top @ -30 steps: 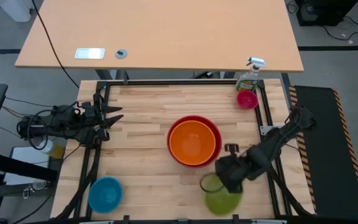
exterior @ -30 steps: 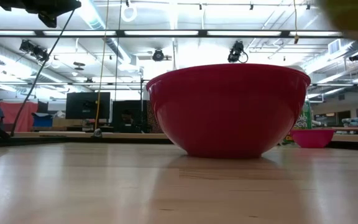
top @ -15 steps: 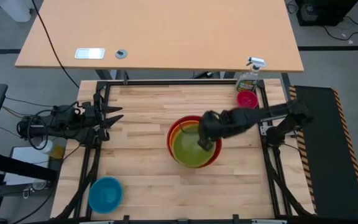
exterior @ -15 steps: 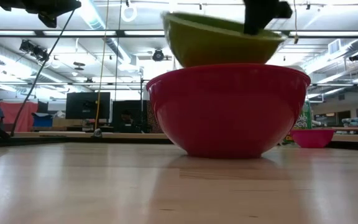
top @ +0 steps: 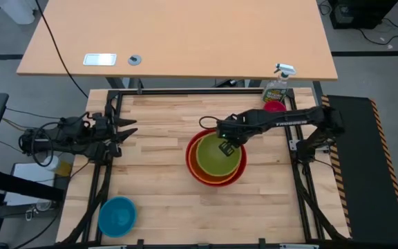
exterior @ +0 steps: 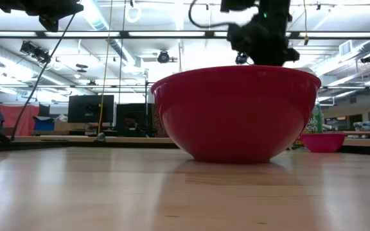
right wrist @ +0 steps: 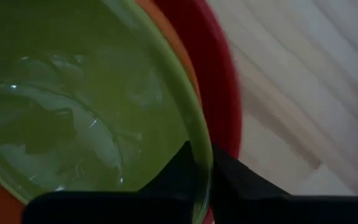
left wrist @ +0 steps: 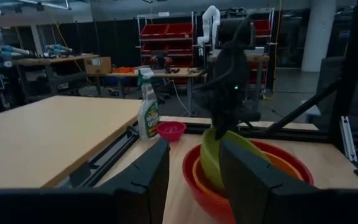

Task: Nest bowls inside each other
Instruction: Stack the green bowl on the orange bowl, then stack the blue bowl on the green bowl

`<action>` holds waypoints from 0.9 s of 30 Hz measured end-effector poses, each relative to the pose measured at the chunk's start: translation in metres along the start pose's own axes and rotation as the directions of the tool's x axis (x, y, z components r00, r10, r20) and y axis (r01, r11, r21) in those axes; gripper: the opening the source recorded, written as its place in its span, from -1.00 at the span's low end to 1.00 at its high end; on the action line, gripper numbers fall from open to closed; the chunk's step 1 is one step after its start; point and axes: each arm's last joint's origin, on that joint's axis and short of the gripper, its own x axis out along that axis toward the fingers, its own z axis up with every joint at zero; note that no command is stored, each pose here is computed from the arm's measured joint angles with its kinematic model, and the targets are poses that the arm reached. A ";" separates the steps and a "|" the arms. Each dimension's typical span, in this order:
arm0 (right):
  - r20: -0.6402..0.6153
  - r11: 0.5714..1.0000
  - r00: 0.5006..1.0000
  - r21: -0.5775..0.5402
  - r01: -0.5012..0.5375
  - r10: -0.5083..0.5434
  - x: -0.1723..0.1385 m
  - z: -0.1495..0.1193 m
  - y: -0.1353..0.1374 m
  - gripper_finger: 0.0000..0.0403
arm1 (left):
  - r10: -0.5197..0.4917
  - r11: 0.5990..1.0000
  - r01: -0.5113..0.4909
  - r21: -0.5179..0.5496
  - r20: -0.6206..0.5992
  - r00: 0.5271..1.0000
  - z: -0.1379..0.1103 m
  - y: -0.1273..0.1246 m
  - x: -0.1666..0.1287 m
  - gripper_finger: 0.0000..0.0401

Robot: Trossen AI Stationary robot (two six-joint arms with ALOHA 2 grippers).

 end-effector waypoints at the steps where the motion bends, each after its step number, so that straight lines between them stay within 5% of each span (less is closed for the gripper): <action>1: 0.004 1.000 1.000 -0.009 0.005 -0.005 0.004 0.000 -0.001 -0.81 | 0.000 1.000 0.000 -0.007 -0.005 1.000 0.000 0.000 0.001 -0.30; 10: -0.012 0.994 0.998 -0.088 -0.066 0.065 0.017 -0.001 0.001 -0.37 | -0.002 1.000 0.002 0.012 -0.076 0.997 -0.005 -0.005 0.014 -0.30; 15: -0.031 0.995 0.996 -0.048 -0.082 0.080 -0.003 0.005 0.000 -0.12 | -0.002 1.000 0.005 0.027 -0.117 0.993 -0.009 -0.009 0.023 -0.30; 19: 0.032 0.998 0.998 0.006 0.057 -0.057 -0.033 0.009 -0.008 -0.07 | -0.001 0.999 0.007 0.037 -0.154 0.988 -0.012 -0.012 0.030 -0.30; 27: 0.085 0.998 0.995 -0.040 0.053 -0.049 -0.035 0.009 0.003 -0.08 | -0.001 0.997 0.014 0.072 -0.177 0.984 -0.015 -0.014 0.036 -0.30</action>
